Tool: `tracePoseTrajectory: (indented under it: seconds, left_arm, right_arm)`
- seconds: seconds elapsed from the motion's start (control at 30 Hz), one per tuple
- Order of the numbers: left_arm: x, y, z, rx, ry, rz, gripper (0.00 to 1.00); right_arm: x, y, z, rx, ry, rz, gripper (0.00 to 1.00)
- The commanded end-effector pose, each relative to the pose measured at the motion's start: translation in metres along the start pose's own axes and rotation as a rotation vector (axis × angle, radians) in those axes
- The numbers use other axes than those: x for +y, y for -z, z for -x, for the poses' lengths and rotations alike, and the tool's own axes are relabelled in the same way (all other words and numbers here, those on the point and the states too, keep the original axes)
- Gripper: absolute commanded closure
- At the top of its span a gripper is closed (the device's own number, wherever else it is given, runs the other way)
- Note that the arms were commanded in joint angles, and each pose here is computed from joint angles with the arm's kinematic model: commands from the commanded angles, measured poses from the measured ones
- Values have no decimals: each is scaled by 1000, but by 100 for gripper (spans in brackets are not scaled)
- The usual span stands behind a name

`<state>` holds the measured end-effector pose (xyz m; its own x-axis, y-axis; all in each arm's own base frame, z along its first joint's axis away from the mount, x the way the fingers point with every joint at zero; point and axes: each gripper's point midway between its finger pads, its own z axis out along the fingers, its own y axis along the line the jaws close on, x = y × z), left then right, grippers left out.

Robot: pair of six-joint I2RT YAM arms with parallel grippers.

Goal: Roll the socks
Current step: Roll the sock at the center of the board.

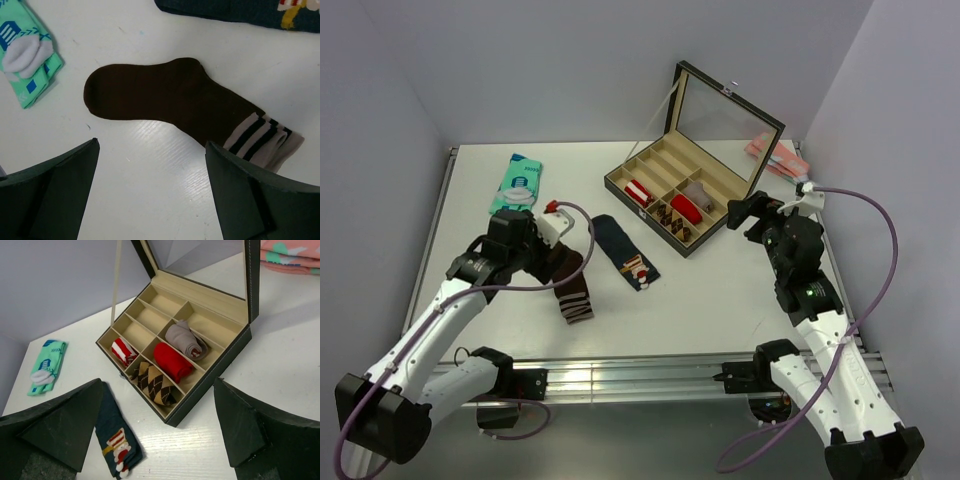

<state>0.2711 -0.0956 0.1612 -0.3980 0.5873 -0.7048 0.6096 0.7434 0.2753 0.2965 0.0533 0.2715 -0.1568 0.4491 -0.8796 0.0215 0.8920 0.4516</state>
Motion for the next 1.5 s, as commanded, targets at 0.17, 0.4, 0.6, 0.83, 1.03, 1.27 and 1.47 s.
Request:
tracePoseTrajectory:
  seconds: [0.17, 0.4, 0.6, 0.83, 1.03, 1.27, 1.47]
  left_arm:
    - [-42, -11, -24, 69, -76, -101, 16]
    - [-87, -19, -48, 142, -146, -237, 24]
    - [-127, -17, -61, 174, -204, -413, 27]
    - [-154, -19, -78, 253, -253, -537, 34]
    - [-155, -33, -90, 302, -274, -525, 37]
    - [-158, -41, -101, 332, -301, -539, 39]
    - [-153, -56, -107, 325, -329, -492, 48]
  right_arm:
    - [4, -5, 1, -10, -12, 17, 2]
    - [1, -14, -14, 21, -30, 18, 3]
    - [-1, -18, -19, 31, -38, 9, 4]
    - [-4, -19, -23, 35, -49, 1, 4]
    - [-4, -19, -24, 31, -55, 0, 5]
    - [-5, -20, -24, 33, -51, -5, 5]
    - [-8, -20, -24, 29, -43, -19, 7]
